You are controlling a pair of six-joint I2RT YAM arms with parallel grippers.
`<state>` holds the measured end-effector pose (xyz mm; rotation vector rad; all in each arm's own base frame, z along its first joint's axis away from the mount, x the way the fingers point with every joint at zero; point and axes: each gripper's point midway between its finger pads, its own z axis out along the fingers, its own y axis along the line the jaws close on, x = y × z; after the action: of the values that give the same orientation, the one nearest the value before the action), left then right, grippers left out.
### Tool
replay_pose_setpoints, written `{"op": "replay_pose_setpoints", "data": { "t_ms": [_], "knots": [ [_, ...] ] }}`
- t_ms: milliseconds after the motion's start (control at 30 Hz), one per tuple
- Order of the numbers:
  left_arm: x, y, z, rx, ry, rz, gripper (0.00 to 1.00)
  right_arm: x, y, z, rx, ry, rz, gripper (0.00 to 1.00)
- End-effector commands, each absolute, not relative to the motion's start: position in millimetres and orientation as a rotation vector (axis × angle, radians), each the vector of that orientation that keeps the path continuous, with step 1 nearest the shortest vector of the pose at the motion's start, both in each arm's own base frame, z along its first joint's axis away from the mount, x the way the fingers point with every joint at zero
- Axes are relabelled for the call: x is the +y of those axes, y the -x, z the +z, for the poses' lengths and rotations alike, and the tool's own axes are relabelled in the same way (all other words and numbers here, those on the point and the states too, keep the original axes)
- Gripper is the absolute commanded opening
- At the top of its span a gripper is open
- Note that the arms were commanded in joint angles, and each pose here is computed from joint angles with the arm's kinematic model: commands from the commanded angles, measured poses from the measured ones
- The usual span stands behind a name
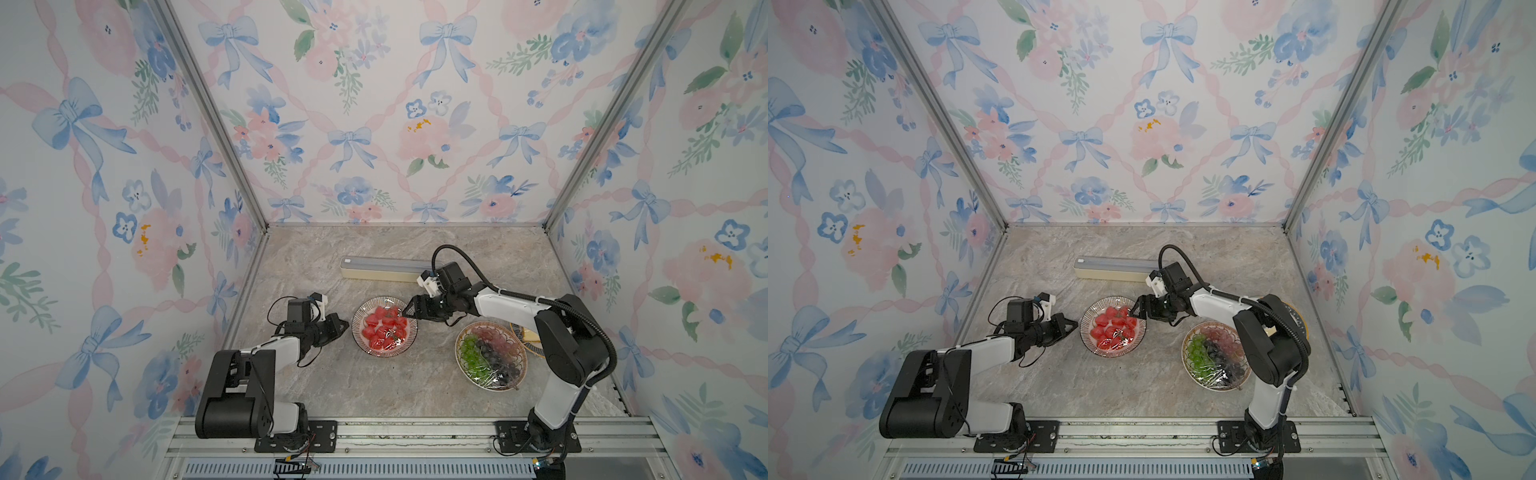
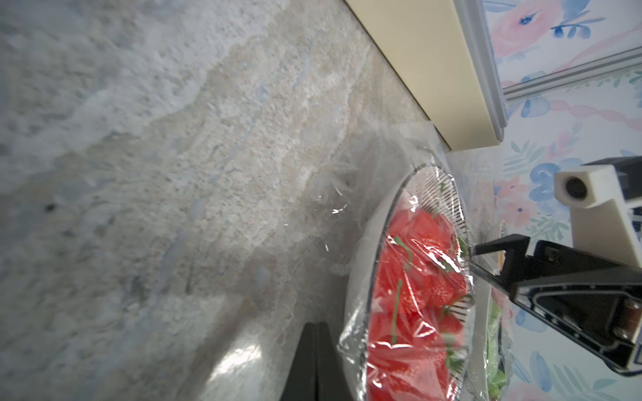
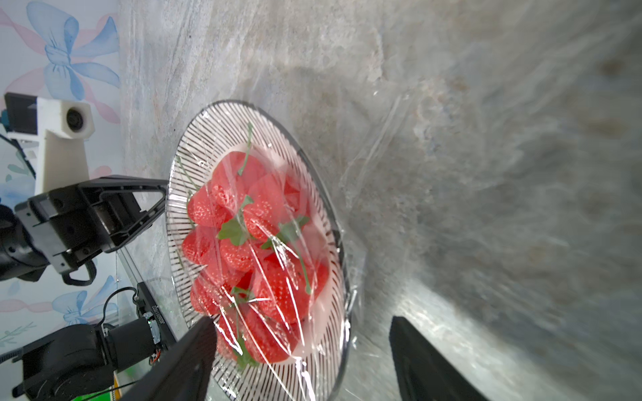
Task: Wrap the plate with plastic wrap
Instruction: Cover the plate with plastic wrap.
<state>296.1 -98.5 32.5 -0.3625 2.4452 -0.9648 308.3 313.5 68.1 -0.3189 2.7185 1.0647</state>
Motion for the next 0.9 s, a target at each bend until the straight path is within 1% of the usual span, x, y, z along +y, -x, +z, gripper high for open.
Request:
{"op": "replay_pose_setpoints", "data": {
  "t_ms": [0, 167, 300, 400, 433, 500, 533, 600, 667, 733, 867],
  "knots": [
    [-105, -291, 24, 2.487, 0.318, -0.963, 0.0, 328, -300, 65, 2.743, 0.321, 1.118, 0.8],
    [-120, -291, 31, 2.484, 0.24, -1.029, 0.0, 346, -291, 72, 2.72, 0.336, 1.213, 0.8],
    [-107, -298, 35, 2.454, 0.278, -0.929, 0.01, 353, -283, 78, 2.718, 0.304, 1.252, 0.8],
    [-92, -302, 35, 2.434, 0.341, -0.842, 0.08, 359, -272, 80, 2.714, 0.281, 1.309, 0.8],
    [-86, -305, 36, 2.424, 0.364, -0.815, 0.12, 360, -268, 80, 2.716, 0.282, 1.321, 0.8],
    [-76, -309, 40, 2.401, 0.395, -0.769, 0.16, 347, -265, 75, 2.747, 0.289, 1.244, 0.81],
    [-71, -311, 43, 2.39, 0.407, -0.746, 0.21, 335, -267, 71, 2.766, 0.295, 1.162, 0.81],
    [-58, -315, 50, 2.365, 0.439, -0.681, 0.25, 309, -276, 72, 2.773, 0.361, 0.959, 0.81],
    [-47, -317, 59, 2.333, 0.463, -0.618, 0.35, 299, -284, 84, 2.737, 0.438, 0.853, 0.82],
    [-41, -314, 67, 2.311, 0.469, -0.579, 0.51, 300, -292, 102, 2.661, 0.531, 0.822, 0.83],
    [-46, -299, 80, 2.306, 0.444, -0.608, 0.74, 328, -312, 134, 2.468, 0.698, 0.881, 0.87]
  ]
}}
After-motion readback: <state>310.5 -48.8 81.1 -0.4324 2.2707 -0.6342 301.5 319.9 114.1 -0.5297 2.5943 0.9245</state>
